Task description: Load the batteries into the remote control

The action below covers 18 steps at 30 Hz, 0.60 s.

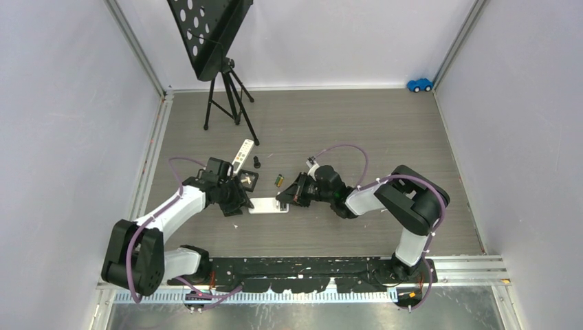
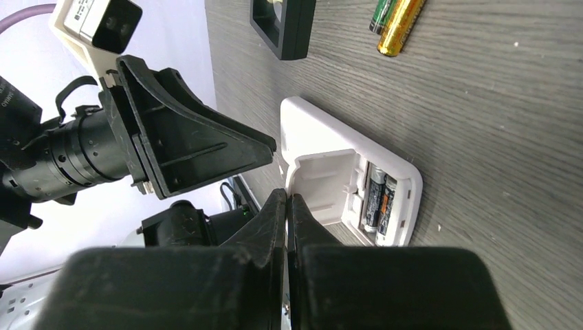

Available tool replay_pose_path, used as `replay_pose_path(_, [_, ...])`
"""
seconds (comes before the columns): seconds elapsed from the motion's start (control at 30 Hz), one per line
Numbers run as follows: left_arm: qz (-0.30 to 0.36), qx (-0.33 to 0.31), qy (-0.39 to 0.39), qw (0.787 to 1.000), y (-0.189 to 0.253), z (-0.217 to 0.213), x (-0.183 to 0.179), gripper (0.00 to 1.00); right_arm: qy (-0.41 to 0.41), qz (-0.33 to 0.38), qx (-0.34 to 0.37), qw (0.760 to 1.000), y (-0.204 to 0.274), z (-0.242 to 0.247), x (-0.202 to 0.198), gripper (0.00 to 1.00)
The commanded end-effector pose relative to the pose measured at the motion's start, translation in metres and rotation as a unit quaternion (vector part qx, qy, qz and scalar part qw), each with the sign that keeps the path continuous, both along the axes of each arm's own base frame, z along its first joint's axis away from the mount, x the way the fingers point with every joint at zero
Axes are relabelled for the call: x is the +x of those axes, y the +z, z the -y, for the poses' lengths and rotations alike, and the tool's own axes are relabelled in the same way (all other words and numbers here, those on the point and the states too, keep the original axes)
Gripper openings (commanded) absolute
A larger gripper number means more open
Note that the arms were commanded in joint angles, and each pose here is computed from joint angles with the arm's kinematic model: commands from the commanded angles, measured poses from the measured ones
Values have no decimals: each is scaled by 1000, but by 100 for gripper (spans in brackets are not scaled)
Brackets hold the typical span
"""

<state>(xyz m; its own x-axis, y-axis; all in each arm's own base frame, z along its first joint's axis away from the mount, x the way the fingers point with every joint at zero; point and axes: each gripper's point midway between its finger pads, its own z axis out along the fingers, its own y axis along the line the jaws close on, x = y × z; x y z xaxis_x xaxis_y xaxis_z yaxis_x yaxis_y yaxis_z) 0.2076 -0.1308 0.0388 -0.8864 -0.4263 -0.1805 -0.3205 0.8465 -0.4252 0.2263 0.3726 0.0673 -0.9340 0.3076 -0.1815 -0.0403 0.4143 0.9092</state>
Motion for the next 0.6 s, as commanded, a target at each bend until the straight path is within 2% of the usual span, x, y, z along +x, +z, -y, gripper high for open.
replay_pose_path(0.0, [19, 10, -4, 1000, 0, -3, 10, 49, -5, 44, 33, 998, 22, -13, 16, 0])
replay_pose_path(0.57, [16, 39, -6, 999, -8, -10, 15, 43, 13, 2, 41, 999, 18, -10, 5, 0])
